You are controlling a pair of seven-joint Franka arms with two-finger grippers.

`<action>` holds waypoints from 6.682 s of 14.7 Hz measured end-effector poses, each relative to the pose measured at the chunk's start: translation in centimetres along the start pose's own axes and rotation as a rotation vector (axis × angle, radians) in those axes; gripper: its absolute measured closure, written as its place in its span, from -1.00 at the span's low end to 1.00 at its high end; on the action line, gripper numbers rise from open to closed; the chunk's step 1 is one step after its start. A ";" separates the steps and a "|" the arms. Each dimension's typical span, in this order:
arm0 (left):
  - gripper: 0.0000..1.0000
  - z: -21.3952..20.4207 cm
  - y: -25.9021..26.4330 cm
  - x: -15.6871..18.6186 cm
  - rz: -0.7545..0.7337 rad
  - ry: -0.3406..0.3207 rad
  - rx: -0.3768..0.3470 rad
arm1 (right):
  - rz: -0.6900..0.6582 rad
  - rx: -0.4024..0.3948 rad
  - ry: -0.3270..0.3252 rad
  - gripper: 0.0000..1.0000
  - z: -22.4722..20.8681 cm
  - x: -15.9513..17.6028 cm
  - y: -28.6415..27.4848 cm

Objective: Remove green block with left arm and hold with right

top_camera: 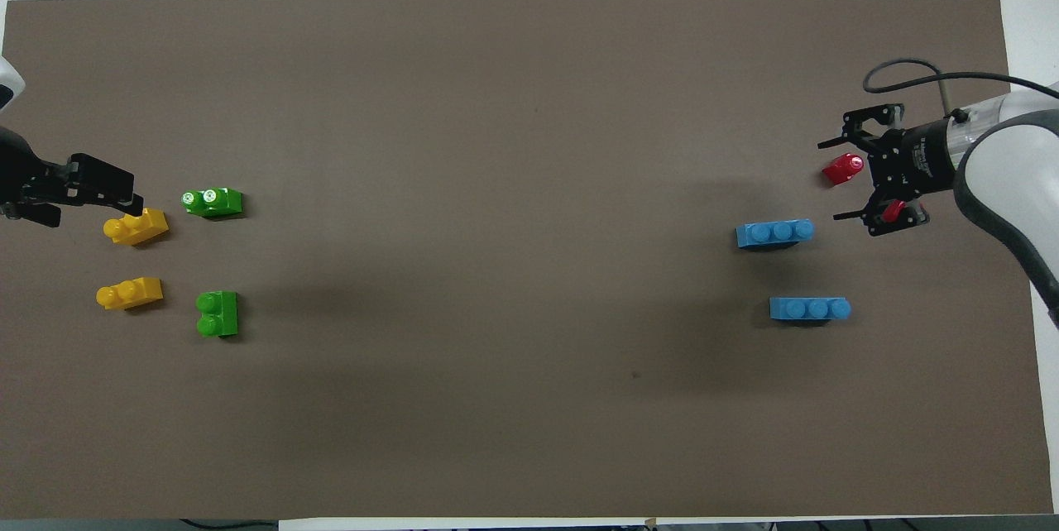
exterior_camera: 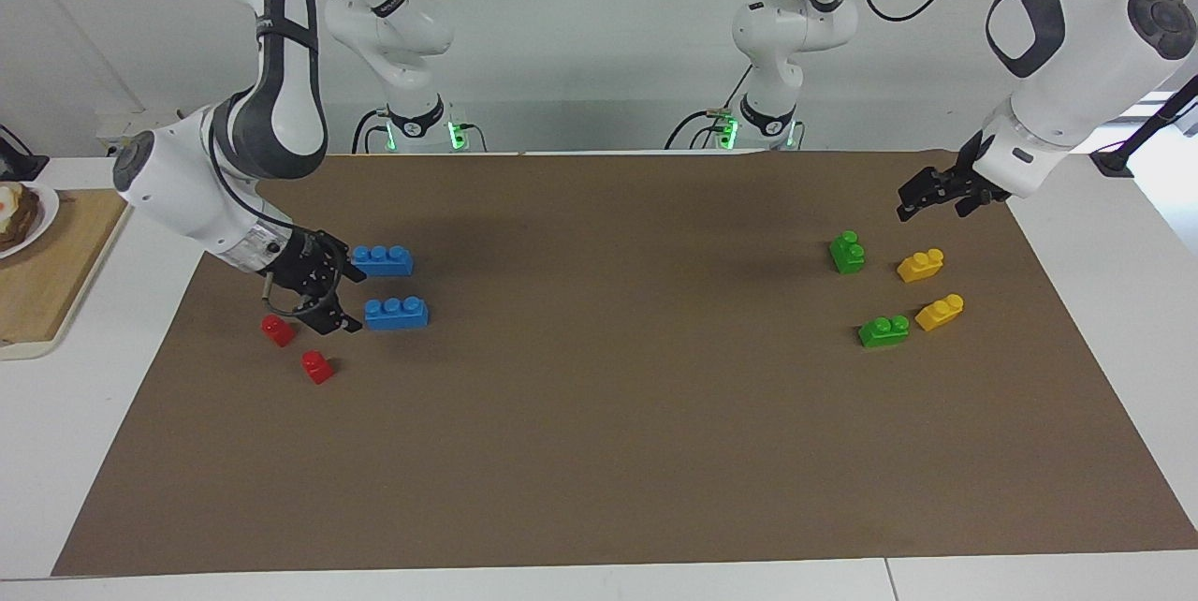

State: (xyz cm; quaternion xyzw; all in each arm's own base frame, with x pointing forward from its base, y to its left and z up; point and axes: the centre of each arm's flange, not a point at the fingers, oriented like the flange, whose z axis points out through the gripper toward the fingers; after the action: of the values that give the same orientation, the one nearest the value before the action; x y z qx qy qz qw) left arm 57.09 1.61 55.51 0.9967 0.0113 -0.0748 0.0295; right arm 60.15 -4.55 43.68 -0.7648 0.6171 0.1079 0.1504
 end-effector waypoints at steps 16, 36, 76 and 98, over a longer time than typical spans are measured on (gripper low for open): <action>-1.00 0.2 1.9 -2.7 0.027 0.050 0.007 | -0.949 -0.192 0.179 -1.00 -15.2 -6.5 2.0; -1.00 -3.8 6.4 -4.0 0.116 0.065 0.078 | -1.233 -0.280 0.164 -1.00 -17.3 -9.8 3.2; -1.00 -6.6 5.2 -4.4 0.094 0.174 0.074 | -1.230 -0.351 0.207 -1.00 -17.9 -8.6 3.7; -1.00 -6.6 5.2 -4.4 0.094 0.174 0.074 | -1.220 -0.355 0.199 -1.00 -17.6 -8.1 4.1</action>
State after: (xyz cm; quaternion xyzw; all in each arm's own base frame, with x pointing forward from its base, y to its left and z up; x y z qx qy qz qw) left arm 53.83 -3.22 62.96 0.9993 -0.0356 0.0130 -0.0048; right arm 54.00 -4.40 62.55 -0.9980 0.0547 0.0322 -0.0021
